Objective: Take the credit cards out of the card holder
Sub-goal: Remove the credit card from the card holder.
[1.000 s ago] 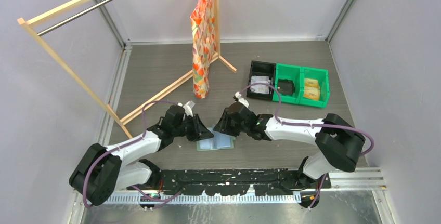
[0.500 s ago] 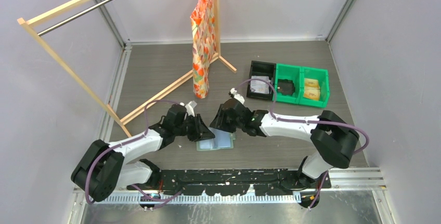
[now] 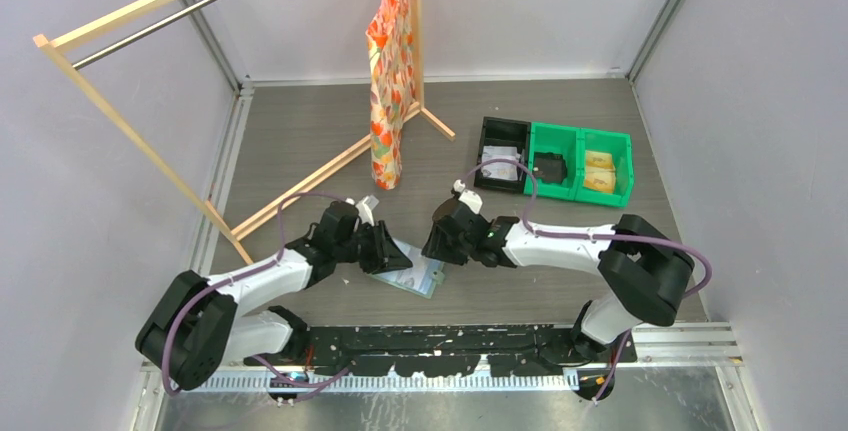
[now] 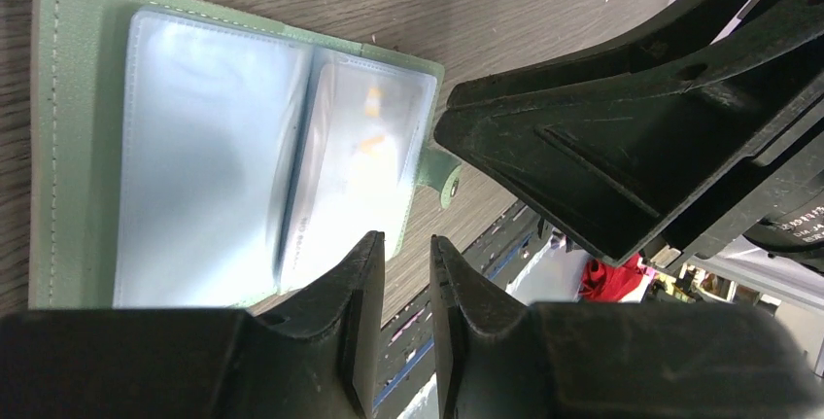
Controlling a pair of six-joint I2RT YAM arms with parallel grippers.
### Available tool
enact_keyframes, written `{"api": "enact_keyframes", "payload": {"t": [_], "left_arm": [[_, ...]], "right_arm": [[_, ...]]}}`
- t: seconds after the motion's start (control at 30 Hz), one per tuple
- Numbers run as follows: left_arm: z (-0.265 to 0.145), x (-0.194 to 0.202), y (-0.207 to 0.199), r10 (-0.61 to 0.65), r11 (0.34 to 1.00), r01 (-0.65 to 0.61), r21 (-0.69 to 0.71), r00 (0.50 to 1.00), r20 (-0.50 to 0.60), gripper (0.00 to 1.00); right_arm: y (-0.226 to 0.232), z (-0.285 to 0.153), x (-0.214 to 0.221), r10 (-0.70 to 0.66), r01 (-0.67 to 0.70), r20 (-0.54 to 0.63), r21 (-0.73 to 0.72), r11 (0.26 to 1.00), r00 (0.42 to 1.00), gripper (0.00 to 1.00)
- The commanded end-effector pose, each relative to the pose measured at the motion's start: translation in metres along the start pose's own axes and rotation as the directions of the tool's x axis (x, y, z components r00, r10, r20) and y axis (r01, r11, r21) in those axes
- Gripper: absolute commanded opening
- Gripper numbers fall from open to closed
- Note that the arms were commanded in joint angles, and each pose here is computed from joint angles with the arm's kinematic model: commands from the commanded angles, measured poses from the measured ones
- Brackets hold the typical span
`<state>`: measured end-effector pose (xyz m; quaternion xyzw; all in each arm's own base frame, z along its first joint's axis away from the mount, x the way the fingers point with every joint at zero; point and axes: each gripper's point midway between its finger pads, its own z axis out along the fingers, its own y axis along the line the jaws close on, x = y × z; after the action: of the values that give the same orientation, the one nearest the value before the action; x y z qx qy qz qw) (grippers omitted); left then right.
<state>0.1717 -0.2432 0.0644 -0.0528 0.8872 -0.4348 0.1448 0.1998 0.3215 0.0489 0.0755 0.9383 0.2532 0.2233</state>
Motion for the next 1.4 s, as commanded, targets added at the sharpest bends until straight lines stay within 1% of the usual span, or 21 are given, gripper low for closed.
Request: {"api": "enact_keyframes", "payload": {"t": [0.0,0.1,0.2,0.33,0.47,0.57,0.67,0.93,1.1,1.23,1.37], "left_arm": [[-0.004,-0.009,-0.018,0.043,0.998,-0.044,0.037,0.999,0.027,0.26],[-0.007,-0.010,-0.019,0.044,0.999,-0.045,0.031,0.998,0.035,0.26],[-0.013,-0.015,-0.015,0.049,0.999,-0.048,-0.007,0.996,0.076,0.25],[-0.020,-0.023,-0.001,0.048,0.995,-0.035,-0.095,0.989,0.139,0.24],[-0.015,-0.027,0.017,0.033,0.986,-0.011,-0.168,0.991,0.129,0.23],[-0.007,-0.026,0.028,0.016,0.980,0.005,-0.197,0.994,0.106,0.21],[-0.002,-0.024,0.042,-0.003,0.970,0.025,-0.240,0.996,0.092,0.20],[0.000,-0.009,0.056,-0.050,0.963,0.065,-0.262,0.997,0.063,0.19],[-0.005,0.003,0.059,-0.085,0.963,0.095,-0.254,0.995,0.049,0.18],[-0.009,0.011,0.061,-0.110,0.963,0.119,-0.240,0.993,0.048,0.18],[-0.014,0.012,0.061,-0.103,0.963,0.114,-0.243,0.993,0.058,0.18]], "right_arm": [[0.004,-0.011,-0.011,0.010,-0.009,0.051,-0.019,1.000,0.999,0.43],[0.005,-0.013,-0.011,0.008,-0.007,0.051,-0.024,1.000,0.999,0.43],[0.004,-0.015,-0.009,0.011,-0.010,0.042,-0.028,1.000,0.999,0.43],[0.019,-0.017,-0.001,0.045,-0.044,0.006,-0.116,0.992,0.999,0.43],[0.037,-0.018,0.007,0.076,-0.079,-0.023,-0.205,0.976,0.997,0.43],[0.044,-0.017,0.011,0.077,-0.082,-0.032,-0.230,0.970,0.997,0.43],[0.044,-0.015,0.013,0.079,-0.086,-0.040,-0.234,0.969,0.996,0.43],[0.025,-0.005,0.028,0.110,-0.123,-0.079,-0.188,0.974,0.991,0.43],[0.011,-0.003,0.032,0.141,-0.152,-0.079,-0.152,0.977,0.987,0.43],[0.012,-0.003,0.032,0.151,-0.162,-0.079,-0.157,0.974,0.985,0.43],[0.016,0.000,0.033,0.159,-0.172,-0.088,-0.169,0.971,0.983,0.43]]}}
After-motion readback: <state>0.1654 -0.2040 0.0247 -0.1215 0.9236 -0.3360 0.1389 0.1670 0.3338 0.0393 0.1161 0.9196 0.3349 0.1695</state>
